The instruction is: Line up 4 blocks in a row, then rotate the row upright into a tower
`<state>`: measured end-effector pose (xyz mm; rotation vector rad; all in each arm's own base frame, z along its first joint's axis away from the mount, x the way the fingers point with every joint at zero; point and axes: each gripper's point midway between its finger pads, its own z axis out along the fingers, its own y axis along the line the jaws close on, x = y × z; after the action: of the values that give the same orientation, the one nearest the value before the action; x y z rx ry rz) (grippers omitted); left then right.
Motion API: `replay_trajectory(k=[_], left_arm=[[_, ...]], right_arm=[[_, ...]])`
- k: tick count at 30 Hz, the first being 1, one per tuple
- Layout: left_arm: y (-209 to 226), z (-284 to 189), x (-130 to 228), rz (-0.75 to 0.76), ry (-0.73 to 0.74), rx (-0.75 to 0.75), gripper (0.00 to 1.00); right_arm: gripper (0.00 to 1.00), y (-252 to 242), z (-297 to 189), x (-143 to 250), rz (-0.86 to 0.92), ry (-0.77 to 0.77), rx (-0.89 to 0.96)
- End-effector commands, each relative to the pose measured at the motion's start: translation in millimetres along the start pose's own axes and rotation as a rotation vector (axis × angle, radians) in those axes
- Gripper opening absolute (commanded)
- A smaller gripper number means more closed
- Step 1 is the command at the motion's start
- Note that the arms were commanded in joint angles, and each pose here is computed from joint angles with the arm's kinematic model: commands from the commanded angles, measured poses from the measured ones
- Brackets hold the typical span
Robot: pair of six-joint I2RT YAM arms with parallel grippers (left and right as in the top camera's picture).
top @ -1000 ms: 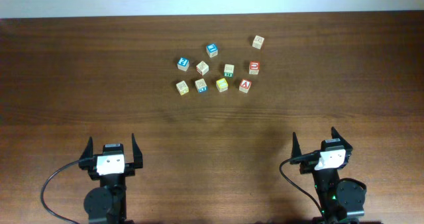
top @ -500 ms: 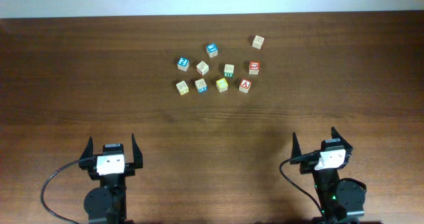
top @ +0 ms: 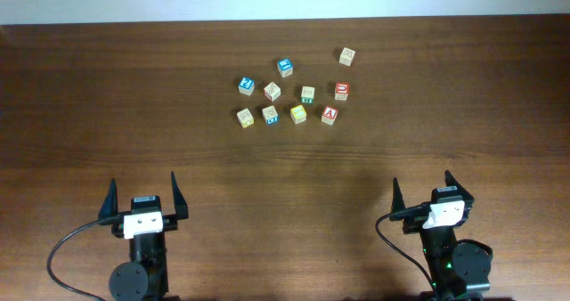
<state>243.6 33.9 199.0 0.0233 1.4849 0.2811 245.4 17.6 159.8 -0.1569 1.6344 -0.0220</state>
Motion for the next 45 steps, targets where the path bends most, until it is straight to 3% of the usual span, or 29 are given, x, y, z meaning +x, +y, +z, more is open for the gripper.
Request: replay_trajectory(k=[1,10,17,19,21,28,34,35,36,37,40,43,44,45], left_arm=[[-5,-1,-7,0.016,-0.027,0.035,0.99],[-2,2,-19,0.029,0.028,0.043,0.99],[-14,33,-46,0.068,0.259,0.186,0.99],[-14,49,-50,0.067,0.362,0.209,0.99],[-20,80,-53,0.056,0.579,0.284,0.99],[-55,140,-25,0.040,0.903,0.441,0.99],[-103,143,11,0.062,0.999,0.565,0.99],[-107,142,13,0.046,1.009,0.573,0.99],[-111,141,13,0.022,1.013,0.584,0.99],[-111,142,12,0.022,1.010,0.583,0.99],[-113,154,6,0.018,0.952,0.583,0.99],[-88,172,28,-0.028,1.015,0.339,0.99],[-70,176,46,-0.040,1.064,0.180,0.99],[-65,177,54,-0.046,1.084,0.126,0.99]], right_arm=[[0.98,1,-1,-8,-0.004,-0.020,-0.008],[0.98,0,-15,-50,0.020,-0.070,-0.026],[0.98,11,-13,-88,0.025,0.008,-0.120],[0.98,14,-1,-99,0.034,0.079,-0.159],[0.98,25,29,-110,0.064,0.247,-0.251],[0.98,65,113,-89,0.216,0.631,-0.529],[0.98,101,154,-57,0.336,0.668,-0.762],[0.98,102,160,-50,0.363,0.684,-0.752],[0.97,98,177,-28,0.450,0.760,-0.626],[0.89,93,187,-13,0.479,0.807,-0.496],[0.88,80,205,3,0.499,0.820,-0.124],[0.84,99,225,-5,0.468,0.800,-0.035],[0.81,108,236,-3,0.452,0.838,-0.031],[0.81,112,243,0,0.450,0.878,-0.018]])
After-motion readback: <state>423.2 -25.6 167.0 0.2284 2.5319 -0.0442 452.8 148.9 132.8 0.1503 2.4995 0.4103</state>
